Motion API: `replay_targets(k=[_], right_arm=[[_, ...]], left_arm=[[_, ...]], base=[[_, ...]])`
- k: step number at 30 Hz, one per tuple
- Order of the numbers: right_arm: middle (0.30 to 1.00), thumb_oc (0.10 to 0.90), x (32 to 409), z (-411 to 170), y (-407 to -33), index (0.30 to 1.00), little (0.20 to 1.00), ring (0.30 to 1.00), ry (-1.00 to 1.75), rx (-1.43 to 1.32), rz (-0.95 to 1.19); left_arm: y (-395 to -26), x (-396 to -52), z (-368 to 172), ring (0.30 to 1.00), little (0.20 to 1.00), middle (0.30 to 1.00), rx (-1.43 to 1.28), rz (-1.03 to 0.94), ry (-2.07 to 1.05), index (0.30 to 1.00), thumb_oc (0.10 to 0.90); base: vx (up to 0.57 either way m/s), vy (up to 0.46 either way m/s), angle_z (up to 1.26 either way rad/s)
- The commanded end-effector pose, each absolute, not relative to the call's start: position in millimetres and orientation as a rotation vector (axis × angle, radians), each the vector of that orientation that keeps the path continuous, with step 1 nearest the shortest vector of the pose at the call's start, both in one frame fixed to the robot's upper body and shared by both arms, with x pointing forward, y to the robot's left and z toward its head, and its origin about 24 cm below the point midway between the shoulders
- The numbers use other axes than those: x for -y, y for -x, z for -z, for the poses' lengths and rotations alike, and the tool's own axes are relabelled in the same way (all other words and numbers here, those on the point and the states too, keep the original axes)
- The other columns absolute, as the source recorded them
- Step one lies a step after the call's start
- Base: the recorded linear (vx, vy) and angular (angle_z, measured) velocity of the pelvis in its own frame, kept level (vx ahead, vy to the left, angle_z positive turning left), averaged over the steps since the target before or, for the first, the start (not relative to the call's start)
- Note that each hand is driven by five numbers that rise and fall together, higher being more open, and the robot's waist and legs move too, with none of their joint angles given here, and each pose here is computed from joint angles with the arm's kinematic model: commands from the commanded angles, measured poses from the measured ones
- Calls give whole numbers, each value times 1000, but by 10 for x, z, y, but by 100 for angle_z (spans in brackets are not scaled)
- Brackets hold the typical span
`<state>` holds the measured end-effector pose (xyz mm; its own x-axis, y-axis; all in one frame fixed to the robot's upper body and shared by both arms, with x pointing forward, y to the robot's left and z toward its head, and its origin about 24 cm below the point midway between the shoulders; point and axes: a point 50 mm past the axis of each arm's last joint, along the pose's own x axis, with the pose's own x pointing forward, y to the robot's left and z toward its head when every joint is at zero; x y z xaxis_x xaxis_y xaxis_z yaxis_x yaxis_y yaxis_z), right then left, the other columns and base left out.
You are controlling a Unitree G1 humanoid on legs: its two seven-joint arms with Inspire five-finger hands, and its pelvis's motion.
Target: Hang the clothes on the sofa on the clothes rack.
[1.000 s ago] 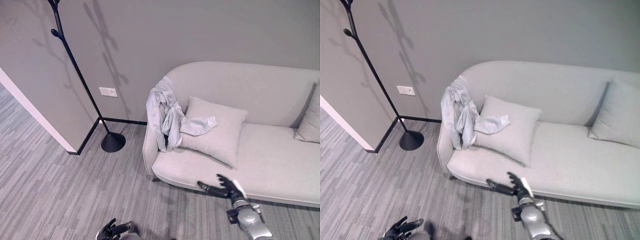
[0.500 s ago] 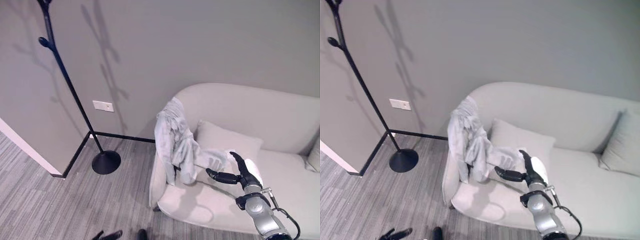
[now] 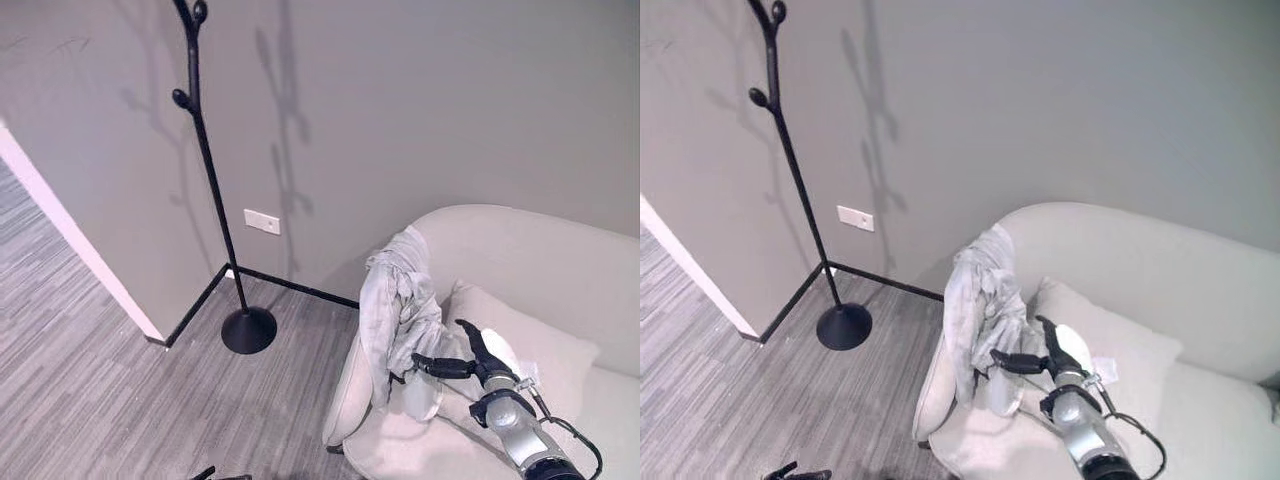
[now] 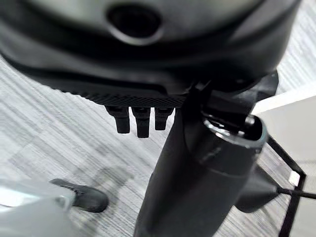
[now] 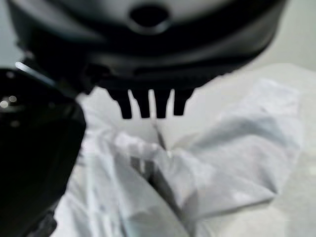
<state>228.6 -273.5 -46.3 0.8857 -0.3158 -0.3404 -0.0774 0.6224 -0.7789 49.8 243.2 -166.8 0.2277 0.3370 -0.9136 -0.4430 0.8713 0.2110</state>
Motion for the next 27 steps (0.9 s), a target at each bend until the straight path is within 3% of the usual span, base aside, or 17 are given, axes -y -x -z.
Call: replay_targets(k=[1,27], right_arm=[[900,800,2956,-114,-2735,900,900,900,883,-270,270],[900,800,2738,-210,-2947,900,900,900,887,-191,180]], left_arm=[[-672,-2429,1641,900,900,900,-1170,-520,83,900,800],[-422,-2258,1711,900,900,900,-1240,-500,99,900,800]], base=[[103,-81,-10],[37,-37,4]])
